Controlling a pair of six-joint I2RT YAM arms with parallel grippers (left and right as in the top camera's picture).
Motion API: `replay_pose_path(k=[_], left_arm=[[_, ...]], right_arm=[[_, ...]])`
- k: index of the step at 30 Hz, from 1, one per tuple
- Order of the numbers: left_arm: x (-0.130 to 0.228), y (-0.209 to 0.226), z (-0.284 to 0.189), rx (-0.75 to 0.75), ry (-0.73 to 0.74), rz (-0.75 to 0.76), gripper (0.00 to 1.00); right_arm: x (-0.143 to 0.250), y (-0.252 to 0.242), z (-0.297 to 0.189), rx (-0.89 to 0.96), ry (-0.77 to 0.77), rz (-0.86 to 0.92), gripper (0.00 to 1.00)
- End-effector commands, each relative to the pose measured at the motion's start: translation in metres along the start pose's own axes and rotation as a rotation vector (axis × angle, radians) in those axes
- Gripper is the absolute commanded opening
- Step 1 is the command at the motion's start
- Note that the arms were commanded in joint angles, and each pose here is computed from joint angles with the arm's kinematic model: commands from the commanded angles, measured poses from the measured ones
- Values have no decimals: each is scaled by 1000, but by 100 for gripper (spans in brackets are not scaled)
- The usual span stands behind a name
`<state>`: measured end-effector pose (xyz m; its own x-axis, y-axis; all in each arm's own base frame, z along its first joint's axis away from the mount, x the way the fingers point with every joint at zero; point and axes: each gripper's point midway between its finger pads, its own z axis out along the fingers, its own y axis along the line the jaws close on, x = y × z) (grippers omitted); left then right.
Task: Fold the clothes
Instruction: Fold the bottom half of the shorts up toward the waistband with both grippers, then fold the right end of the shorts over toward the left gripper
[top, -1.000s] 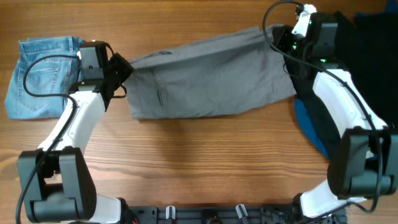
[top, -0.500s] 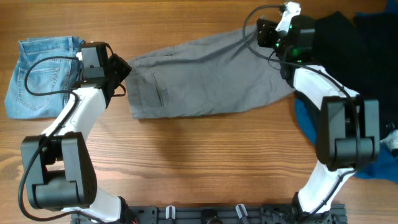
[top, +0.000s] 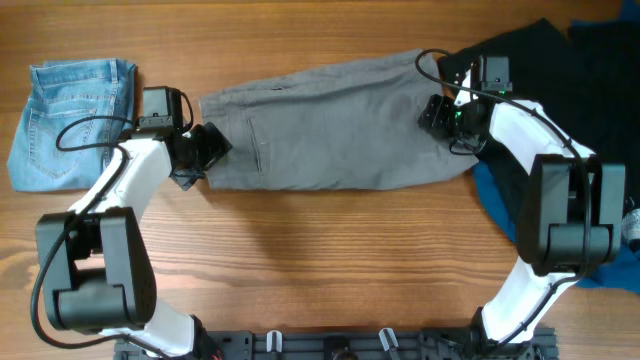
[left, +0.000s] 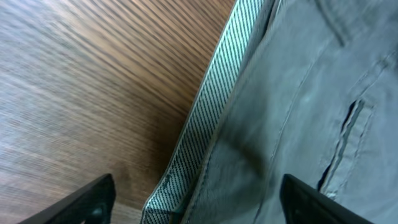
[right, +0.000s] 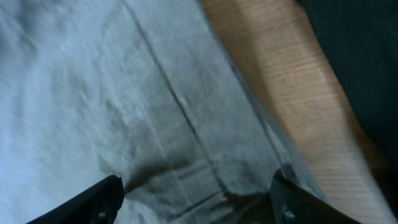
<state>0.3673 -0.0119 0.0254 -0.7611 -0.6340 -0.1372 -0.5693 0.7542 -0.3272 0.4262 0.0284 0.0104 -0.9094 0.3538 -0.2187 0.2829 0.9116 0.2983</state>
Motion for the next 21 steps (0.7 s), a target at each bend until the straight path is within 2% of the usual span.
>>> replay_pose_path(k=[1,4,6,9,11,13,14,15,16,17,18,19,21], left_arm=[[14,1,26,42,87,94,88],[12,-3,36,72,90,131,87],[7,-7,36,88,66,174,86],[14,-21,34,169,102,201,74],[24,-24,37,181,136,210,72],[31,-22,42,168,162,212,60],[33,-21,43,162,172,209,49],[34,-19,43,156,175,206,36],[35,-16,43,143,182,200,17],[38,-11,42,130,200,188,4],[41,-4,40,104,220,172,4],[41,7,33,58,238,144,4],[36,9,17,38,243,124,4]], right_arm=[[47,-37,10,156,154,-3,78],[83,-65,4,286,271,36,76],[88,-69,2,309,286,37,78],[75,-63,-3,299,260,32,80],[46,-47,-23,276,193,24,81],[11,-25,-53,226,99,12,82],[-2,-11,-68,181,60,5,83],[-10,2,-77,128,39,-17,84],[-17,25,-89,22,21,-77,84],[-16,46,-99,-89,19,-104,84],[-8,65,-103,-205,52,-152,84],[10,84,-103,-305,110,-219,73],[30,98,-98,-349,162,-270,52]])
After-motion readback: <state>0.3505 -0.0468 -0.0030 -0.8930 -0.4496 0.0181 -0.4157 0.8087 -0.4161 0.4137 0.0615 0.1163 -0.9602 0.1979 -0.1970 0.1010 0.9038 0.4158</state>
